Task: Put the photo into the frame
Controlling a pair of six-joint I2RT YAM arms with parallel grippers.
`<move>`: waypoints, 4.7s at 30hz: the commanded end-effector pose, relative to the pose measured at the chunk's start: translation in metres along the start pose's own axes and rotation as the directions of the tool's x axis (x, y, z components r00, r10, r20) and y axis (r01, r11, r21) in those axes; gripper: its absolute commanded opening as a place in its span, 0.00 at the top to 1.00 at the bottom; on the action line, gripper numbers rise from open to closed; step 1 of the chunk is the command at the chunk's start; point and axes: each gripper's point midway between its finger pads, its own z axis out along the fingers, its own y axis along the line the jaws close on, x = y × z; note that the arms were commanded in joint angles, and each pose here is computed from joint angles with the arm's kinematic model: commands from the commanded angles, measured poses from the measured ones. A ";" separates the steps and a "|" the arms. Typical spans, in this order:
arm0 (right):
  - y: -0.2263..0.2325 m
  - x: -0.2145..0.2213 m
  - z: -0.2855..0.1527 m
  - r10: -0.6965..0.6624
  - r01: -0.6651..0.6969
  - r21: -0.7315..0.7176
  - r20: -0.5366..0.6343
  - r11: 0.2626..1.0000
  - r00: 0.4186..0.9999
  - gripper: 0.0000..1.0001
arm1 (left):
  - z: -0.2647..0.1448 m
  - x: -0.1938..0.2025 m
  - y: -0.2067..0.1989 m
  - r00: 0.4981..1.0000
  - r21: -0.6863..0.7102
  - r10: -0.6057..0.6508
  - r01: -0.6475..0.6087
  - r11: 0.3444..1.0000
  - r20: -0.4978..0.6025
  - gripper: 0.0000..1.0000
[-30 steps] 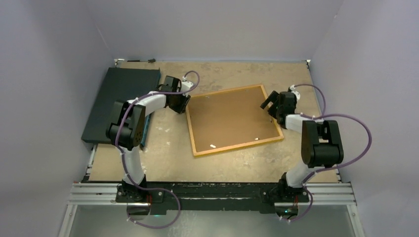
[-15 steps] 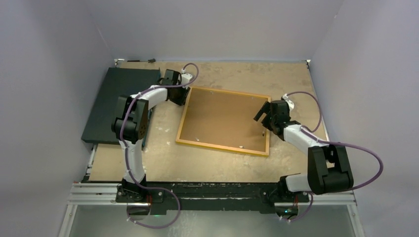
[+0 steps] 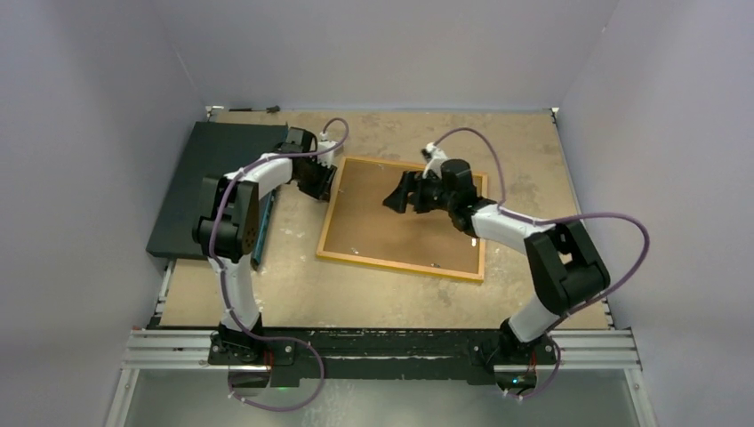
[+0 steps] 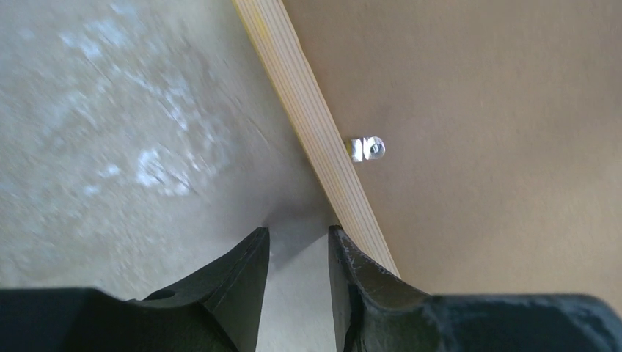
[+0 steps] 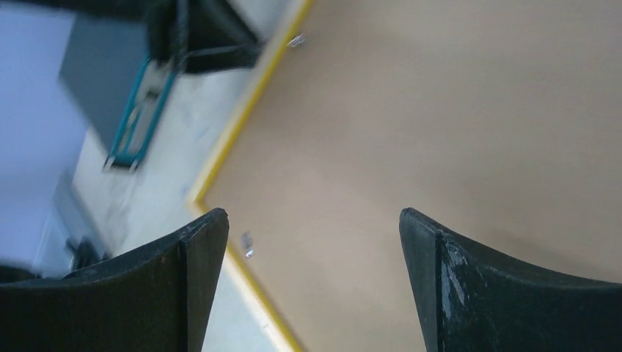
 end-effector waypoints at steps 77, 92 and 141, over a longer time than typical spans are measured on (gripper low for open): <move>0.100 0.149 0.051 -0.443 0.214 -0.506 -0.393 0.836 0.805 0.22 | -0.046 0.061 -0.055 0.998 0.200 0.014 -0.002 0.980 -0.062 0.68; 0.109 0.179 0.034 -0.467 0.173 -0.560 -0.438 0.810 0.768 0.25 | -0.046 0.059 -0.053 0.998 0.192 0.012 0.000 0.981 -0.057 0.69; -0.069 -0.156 0.113 -0.158 0.148 0.124 0.079 0.981 0.984 0.11 | -0.123 0.103 -0.129 0.770 0.102 0.631 -0.623 0.776 -0.098 0.57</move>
